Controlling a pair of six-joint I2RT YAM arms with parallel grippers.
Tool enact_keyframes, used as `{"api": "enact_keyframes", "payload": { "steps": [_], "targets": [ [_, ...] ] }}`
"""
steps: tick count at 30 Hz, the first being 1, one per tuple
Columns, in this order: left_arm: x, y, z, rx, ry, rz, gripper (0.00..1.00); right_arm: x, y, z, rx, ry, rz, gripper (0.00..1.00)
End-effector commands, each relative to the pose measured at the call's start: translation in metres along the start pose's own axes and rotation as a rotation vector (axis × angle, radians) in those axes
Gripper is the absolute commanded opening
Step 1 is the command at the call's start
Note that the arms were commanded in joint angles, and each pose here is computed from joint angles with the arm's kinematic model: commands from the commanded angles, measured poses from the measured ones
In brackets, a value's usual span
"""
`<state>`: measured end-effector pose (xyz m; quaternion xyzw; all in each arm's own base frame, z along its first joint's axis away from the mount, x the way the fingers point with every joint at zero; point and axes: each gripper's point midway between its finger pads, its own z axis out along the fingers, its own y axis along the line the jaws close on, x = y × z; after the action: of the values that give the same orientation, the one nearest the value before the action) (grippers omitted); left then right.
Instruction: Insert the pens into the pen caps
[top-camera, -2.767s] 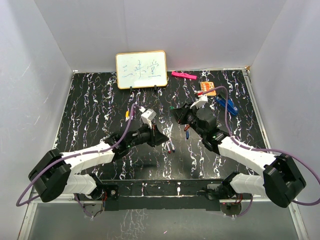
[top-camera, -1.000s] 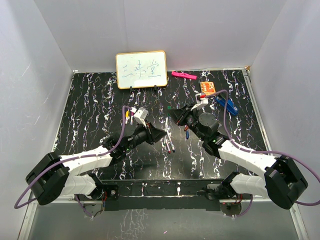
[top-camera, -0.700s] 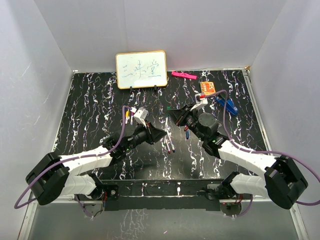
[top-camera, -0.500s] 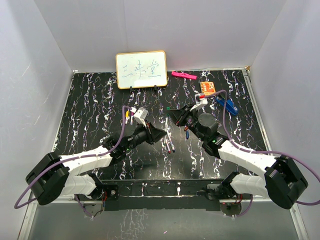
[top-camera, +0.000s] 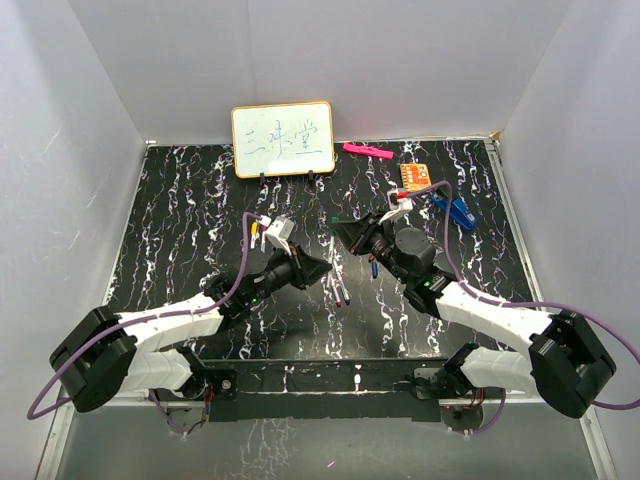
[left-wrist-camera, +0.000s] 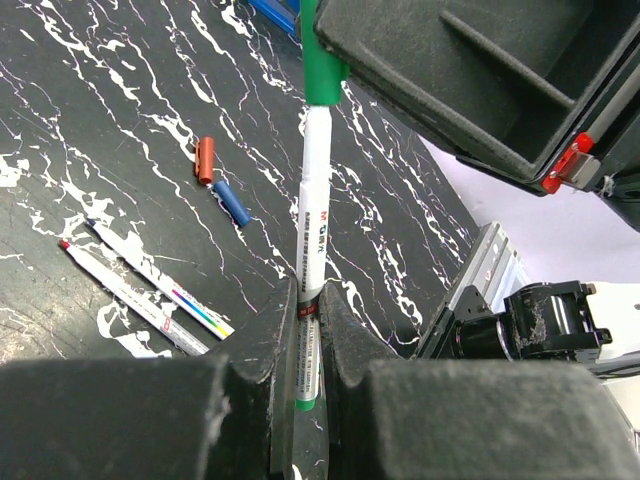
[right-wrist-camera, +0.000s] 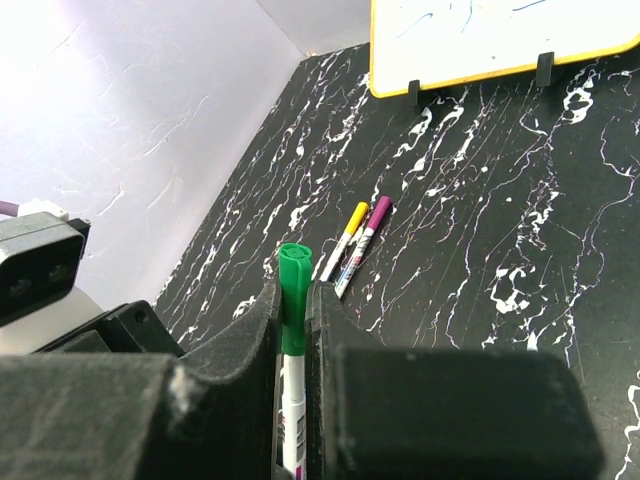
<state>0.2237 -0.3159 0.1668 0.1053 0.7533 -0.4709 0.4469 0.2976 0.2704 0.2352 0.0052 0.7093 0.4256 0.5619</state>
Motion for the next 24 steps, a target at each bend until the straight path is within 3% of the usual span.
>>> {"api": "enact_keyframes", "payload": {
  "steps": [1,16,24],
  "targets": [
    [-0.022,-0.013,-0.006,0.038,-0.088,0.016,0.00,-0.008,0.012,-0.003,-0.048,-0.040,-0.003,0.00],
    [-0.028,-0.015,-0.003,0.041,-0.110,0.015,0.00,0.014,0.025,-0.003,-0.083,0.014,0.011,0.00],
    [-0.052,-0.015,-0.001,-0.006,-0.165,0.086,0.00,0.029,0.030,-0.002,-0.078,0.059,-0.014,0.00]
  ]
}}
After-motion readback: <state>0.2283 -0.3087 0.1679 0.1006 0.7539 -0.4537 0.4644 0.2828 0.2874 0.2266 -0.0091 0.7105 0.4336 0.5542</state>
